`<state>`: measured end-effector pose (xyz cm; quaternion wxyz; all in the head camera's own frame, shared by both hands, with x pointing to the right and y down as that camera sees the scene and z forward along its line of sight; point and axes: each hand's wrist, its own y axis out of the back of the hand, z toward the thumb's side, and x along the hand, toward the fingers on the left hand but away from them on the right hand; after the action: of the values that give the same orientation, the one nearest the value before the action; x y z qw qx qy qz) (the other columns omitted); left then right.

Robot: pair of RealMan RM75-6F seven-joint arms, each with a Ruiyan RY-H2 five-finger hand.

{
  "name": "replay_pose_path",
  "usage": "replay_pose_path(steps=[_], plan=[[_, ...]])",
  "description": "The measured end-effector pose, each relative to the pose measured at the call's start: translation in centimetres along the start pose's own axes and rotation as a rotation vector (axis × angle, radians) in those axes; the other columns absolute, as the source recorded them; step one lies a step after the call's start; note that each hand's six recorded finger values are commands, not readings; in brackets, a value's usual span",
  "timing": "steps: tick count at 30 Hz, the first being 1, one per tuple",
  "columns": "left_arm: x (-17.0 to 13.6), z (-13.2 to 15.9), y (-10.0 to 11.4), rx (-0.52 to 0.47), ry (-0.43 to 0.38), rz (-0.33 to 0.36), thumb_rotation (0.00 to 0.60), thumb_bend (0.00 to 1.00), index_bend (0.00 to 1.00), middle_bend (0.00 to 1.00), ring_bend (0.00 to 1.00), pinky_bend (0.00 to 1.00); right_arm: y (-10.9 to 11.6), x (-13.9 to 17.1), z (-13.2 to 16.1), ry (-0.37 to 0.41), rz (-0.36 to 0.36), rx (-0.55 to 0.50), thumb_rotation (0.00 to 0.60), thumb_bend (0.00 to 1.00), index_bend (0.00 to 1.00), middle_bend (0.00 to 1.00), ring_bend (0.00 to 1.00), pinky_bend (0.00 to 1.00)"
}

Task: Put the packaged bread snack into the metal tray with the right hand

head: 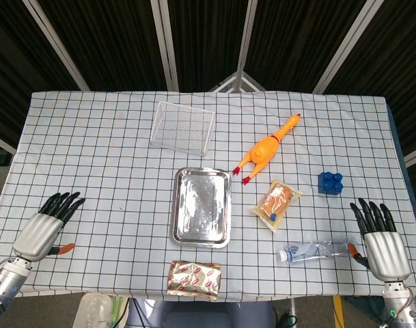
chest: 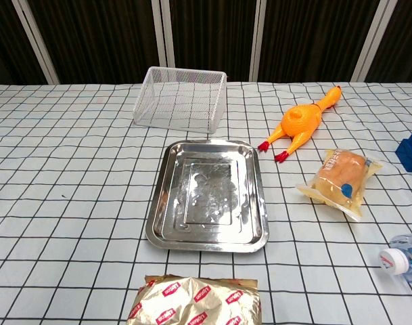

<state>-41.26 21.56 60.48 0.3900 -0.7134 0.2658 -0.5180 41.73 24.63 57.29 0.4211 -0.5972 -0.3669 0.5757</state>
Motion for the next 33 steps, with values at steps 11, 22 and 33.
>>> replay_pose_path(steps=[11, 22, 33], plan=[[0.1, -0.2, -0.2, 0.0, 0.012, -0.007, 0.6, 0.07, 0.0, 0.0, 0.0, 0.03, -0.4, -0.6, 0.7, 0.032, 0.009, 0.009, 0.6, 0.32, 0.0, 0.0, 0.0, 0.0], [1.1, -1.1, 0.3, -0.004, 0.044, 0.026, 0.6, 0.07, 0.0, 0.0, 0.0, 0.03, -1.3, -5.6, 5.7, 0.198, 0.04, 0.102, 0.6, 0.32, 0.0, 0.0, 0.0, 0.0], [1.6, -1.9, 0.1, -0.003, 0.089, 0.022, 0.6, 0.07, 0.0, 0.0, 0.0, 0.03, -4.1, -11.4, 12.4, 0.342, 0.158, 0.247, 0.6, 0.32, 0.0, 0.0, 0.0, 0.0]])
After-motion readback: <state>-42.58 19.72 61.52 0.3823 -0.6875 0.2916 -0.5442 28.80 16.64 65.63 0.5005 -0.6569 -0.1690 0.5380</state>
